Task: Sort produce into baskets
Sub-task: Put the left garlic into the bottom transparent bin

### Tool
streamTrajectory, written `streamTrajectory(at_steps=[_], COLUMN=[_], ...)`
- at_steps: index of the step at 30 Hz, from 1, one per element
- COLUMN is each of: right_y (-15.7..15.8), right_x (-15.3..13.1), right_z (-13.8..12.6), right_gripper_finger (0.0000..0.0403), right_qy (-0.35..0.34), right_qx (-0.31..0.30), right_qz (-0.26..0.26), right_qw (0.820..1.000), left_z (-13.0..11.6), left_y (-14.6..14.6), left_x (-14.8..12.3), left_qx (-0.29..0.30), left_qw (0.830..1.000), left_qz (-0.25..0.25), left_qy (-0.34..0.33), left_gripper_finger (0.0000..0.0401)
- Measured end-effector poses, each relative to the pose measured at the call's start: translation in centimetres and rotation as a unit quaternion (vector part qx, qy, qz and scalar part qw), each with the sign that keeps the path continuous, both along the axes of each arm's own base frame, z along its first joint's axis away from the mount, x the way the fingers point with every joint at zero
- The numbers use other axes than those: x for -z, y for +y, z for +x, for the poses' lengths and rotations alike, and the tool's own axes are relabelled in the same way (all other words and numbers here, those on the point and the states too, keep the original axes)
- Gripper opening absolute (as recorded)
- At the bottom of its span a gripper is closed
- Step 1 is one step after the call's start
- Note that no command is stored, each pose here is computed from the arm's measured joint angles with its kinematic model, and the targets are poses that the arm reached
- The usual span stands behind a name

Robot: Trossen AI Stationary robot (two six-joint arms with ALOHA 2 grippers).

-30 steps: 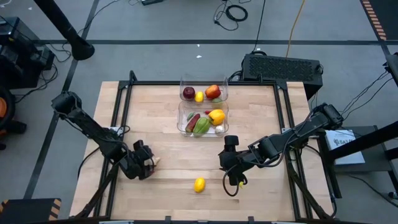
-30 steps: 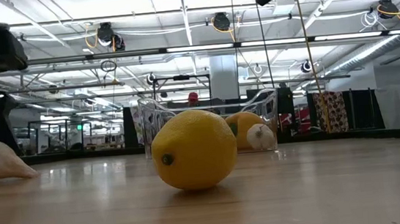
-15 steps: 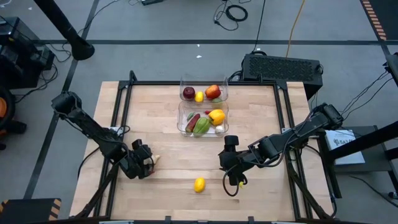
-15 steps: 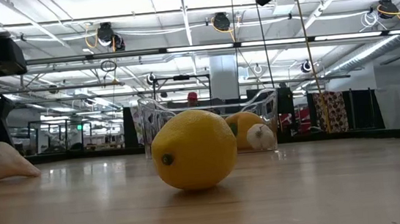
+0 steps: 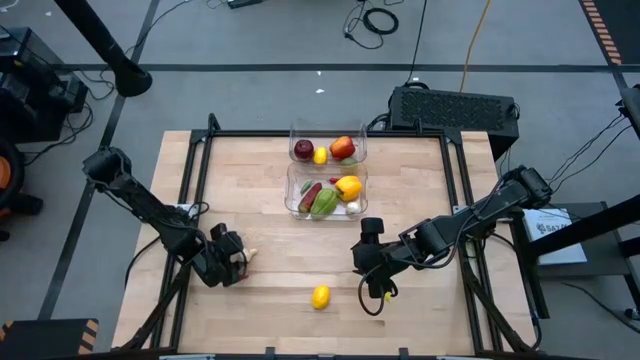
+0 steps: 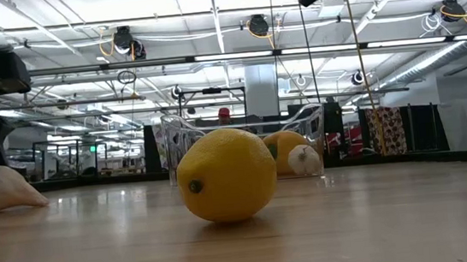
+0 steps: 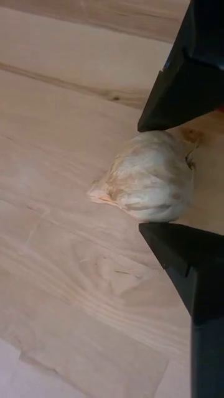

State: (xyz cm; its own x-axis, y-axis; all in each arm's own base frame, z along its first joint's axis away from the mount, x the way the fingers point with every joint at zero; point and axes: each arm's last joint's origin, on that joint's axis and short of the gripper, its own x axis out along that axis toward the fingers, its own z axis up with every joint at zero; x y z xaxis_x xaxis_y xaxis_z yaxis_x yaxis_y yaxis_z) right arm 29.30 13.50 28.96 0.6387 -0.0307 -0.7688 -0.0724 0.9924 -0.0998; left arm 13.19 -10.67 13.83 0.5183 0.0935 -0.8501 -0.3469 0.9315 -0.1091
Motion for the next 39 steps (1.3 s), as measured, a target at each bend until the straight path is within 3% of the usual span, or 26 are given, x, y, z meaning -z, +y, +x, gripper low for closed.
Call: streamTrajectory(at_steps=[5,14,19,24,29,33,39], right_y=[0.0,0.0,-0.1,-0.2,-0.2,-0.2,-0.1], right_x=[0.0,0.0,0.0,0.0,0.0,-0.1,-0.1], right_z=[0.0,0.0,0.0,0.1,0.1,0.1,0.2], right_gripper_finger=[0.0254,0.0254,0.0254,0.0254,0.0254,0.0254,0.0254], right_qy=[0.000,0.000,0.000,0.000,-0.002,-0.004,-0.007], right_qx=[0.000,0.000,0.000,0.003,0.003,0.002,0.003], right_qz=[0.000,0.000,-0.001,-0.001,0.000,0.001,0.004], right_qw=[1.000,1.000,1.000,1.000,1.000,1.000,1.000], left_z=[0.0,0.8,2.9,5.5,8.3,10.2,12.5], left_y=[0.0,-0.2,-0.1,0.7,2.9,5.8,10.7], left_x=[0.0,-1.1,-4.5,-9.4,-13.6,-15.2,-14.5], left_qx=[0.008,0.017,0.040,0.071,0.078,0.076,0.058], left_qw=[1.000,0.998,0.991,0.968,0.935,0.916,0.926], left_qz=[0.004,0.038,0.082,0.187,0.286,0.319,0.286], left_qy=[0.001,-0.035,-0.094,-0.149,-0.194,-0.233,-0.240], left_gripper_finger=[0.0218,0.0211,0.0211,0.0210,0.0210,0.0210,0.0210])
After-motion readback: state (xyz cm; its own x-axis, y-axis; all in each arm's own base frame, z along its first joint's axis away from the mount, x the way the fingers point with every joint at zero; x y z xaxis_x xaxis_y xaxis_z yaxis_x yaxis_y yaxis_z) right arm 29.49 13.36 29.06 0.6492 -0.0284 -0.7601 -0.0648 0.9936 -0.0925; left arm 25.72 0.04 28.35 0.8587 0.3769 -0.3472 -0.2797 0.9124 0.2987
